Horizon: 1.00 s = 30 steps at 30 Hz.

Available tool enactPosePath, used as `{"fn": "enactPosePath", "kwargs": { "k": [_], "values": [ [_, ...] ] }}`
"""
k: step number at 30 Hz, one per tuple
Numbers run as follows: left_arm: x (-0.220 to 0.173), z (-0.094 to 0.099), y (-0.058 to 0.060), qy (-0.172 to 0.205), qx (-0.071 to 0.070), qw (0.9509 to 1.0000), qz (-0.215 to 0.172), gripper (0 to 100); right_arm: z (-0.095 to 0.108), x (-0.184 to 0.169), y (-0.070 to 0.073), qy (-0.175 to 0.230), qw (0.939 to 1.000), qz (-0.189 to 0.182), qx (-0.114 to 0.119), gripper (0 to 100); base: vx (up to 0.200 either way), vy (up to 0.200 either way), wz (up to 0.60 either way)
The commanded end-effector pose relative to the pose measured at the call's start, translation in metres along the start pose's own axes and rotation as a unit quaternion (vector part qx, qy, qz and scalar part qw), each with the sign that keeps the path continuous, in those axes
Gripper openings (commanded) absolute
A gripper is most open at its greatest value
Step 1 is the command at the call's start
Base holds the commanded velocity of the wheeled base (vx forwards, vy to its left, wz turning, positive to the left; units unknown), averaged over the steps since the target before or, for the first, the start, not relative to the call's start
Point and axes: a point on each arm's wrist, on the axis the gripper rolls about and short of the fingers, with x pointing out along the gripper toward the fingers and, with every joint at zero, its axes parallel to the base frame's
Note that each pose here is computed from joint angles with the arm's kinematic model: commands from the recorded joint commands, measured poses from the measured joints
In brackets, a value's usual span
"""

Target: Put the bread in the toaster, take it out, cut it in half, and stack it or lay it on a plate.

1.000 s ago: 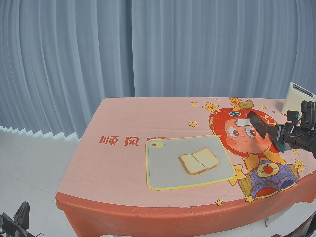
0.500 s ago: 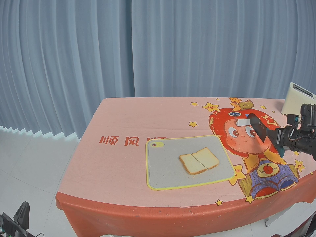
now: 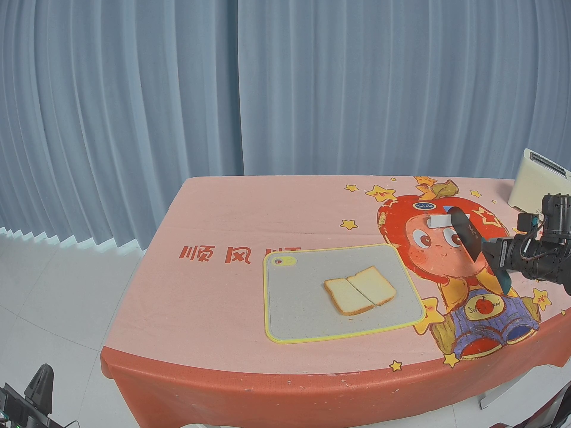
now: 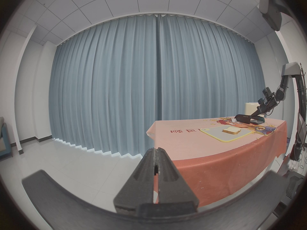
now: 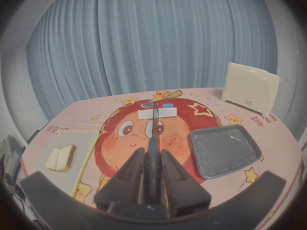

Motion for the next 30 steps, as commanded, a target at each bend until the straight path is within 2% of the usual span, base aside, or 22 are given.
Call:
{"fn": "enactPosePath", "kwargs": {
  "k": [1,3,4,26,30],
  "values": [
    [0.001,-0.005,0.0,0.009,0.0,1.0,0.0,0,-0.001,0.001,0.0,0.002,1.0,-0.001,0.001,0,0.0,0.0,0.0],
    [0.001,-0.005,0.0,0.009,-0.001,1.0,0.0,0,-0.001,0.001,-0.001,0.002,1.0,-0.001,0.001,0,0.0,0.0,0.0],
    [0.001,-0.005,0.0,0.009,-0.001,1.0,0.0,0,0.0,0.0,-0.001,0.001,1.0,-0.001,0.001,100,0.0,0.0,0.0],
    [0.001,-0.005,0.0,0.01,-0.001,0.9999,0.0,0,-0.001,-0.003,-0.001,-0.004,1.0,-0.002,0.004,100,0.0,0.0,0.0],
    [0.001,-0.005,0.0,0.009,0.0,1.0,0.0,0,0.004,-0.015,0.0,-0.024,0.9996,-0.003,0.013,100,0.0,0.0,0.0]
  ]
}}
